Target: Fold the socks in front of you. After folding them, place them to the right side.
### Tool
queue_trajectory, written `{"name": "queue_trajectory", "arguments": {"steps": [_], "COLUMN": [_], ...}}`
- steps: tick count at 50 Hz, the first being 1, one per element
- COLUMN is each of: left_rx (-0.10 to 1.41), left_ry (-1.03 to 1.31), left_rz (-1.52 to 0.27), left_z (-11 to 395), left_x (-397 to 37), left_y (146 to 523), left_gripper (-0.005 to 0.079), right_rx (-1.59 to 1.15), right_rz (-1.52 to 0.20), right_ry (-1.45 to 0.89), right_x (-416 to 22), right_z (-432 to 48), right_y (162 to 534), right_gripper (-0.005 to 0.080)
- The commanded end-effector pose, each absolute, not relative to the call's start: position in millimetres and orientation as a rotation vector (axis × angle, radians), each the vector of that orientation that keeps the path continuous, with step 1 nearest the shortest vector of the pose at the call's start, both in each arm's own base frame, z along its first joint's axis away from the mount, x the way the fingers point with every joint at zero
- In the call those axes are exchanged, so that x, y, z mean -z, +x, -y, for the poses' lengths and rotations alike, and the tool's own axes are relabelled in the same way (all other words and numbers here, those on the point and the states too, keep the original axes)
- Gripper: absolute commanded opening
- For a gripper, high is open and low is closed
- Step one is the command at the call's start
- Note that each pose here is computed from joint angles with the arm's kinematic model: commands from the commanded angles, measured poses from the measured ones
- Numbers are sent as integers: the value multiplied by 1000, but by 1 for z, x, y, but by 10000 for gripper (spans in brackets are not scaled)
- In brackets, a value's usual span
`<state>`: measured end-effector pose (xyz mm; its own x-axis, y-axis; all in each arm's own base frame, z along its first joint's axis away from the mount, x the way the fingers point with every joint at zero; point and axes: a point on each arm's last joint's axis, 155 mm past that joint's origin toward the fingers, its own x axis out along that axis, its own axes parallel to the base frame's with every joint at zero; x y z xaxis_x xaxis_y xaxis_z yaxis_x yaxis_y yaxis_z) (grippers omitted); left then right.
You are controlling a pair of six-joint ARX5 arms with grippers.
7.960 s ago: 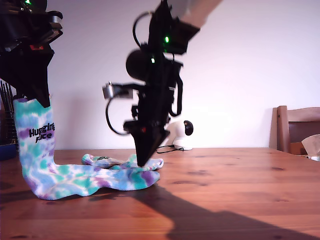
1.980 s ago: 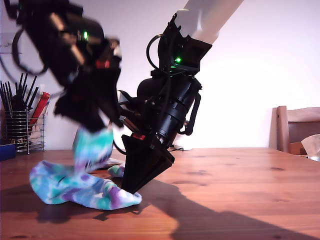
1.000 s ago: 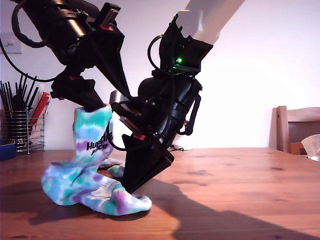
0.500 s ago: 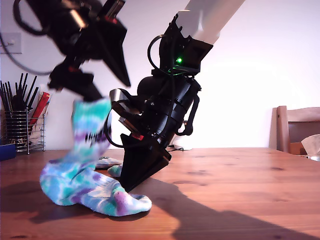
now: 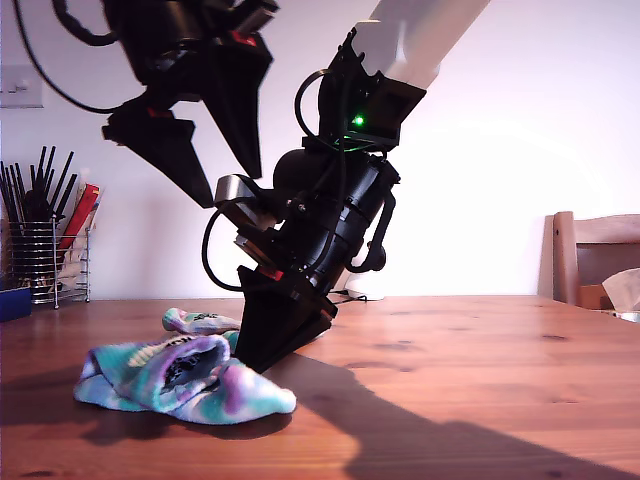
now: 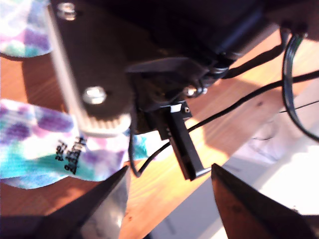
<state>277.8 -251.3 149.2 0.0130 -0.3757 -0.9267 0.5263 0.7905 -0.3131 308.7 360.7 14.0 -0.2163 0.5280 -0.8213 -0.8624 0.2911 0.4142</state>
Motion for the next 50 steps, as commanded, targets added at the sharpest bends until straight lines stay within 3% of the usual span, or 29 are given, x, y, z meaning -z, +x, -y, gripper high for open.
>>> {"name": "queue_trajectory", "arguments": {"steps": [1, 7, 12, 30, 42, 50], "left_rx": [679, 563, 552, 463, 545, 593], "left_ry": [158, 241, 267, 124, 59, 61], "left_rz": [-1380, -1362, -1345, -1390, -1345, -1239], "left_z": [248, 225, 214, 153, 160, 171], "left_x": [-146, -140, -137, -114, -75, -75], "left_y": [280, 293, 303, 329, 332, 351], "left_gripper": [464, 441, 426, 426, 419, 308], "right_rx": [-1333, -1333, -1332, -1342, -1346, -1347], "right_rz": [-1253, -1258, -1269, -1266, -1201, -1179], "right_ry": [-370, -370, -369, -351, -353, -355], "right_x": [-1, -1, -1, -12, -44, -59], "right_z": [-358, -357, -356, -358, -361, -360], "right_y": [302, 301, 300, 298, 304, 303], "right_gripper": [-13, -13, -13, -13, -12, -13]}}
